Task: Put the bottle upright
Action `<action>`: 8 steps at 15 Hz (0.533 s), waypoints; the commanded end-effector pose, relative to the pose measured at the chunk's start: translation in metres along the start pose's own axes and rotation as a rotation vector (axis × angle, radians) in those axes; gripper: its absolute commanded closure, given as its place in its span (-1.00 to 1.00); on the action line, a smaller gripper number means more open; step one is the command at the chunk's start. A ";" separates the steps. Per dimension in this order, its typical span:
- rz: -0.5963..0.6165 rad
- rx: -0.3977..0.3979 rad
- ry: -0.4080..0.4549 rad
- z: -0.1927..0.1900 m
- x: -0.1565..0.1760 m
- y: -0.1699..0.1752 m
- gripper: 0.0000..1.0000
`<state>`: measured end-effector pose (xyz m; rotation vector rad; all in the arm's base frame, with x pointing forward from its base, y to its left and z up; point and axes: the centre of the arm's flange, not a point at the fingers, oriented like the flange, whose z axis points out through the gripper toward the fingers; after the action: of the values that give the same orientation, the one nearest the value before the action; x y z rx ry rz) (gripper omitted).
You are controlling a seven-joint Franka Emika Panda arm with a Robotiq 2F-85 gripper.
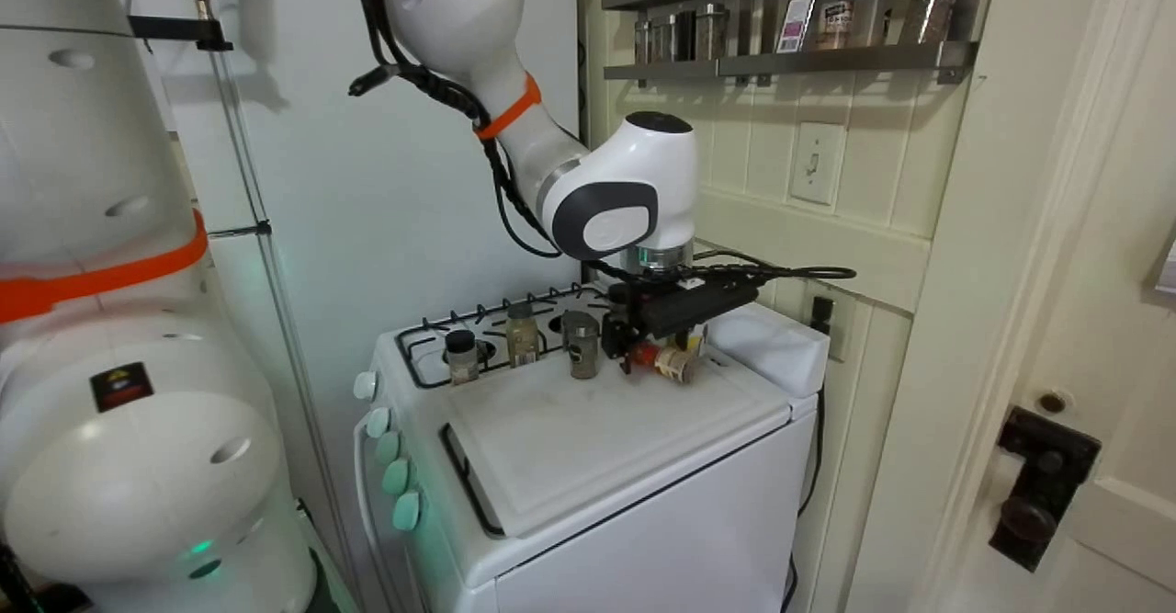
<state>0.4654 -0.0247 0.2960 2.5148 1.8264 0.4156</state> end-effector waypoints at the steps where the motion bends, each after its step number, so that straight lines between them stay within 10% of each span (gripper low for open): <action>1: -0.069 -0.018 0.025 0.026 -0.006 0.002 -1.00; 8: -0.148 -0.096 -0.004 0.037 -0.006 0.011 -1.00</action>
<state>0.4755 -0.0266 0.2743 2.3667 1.8965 0.4474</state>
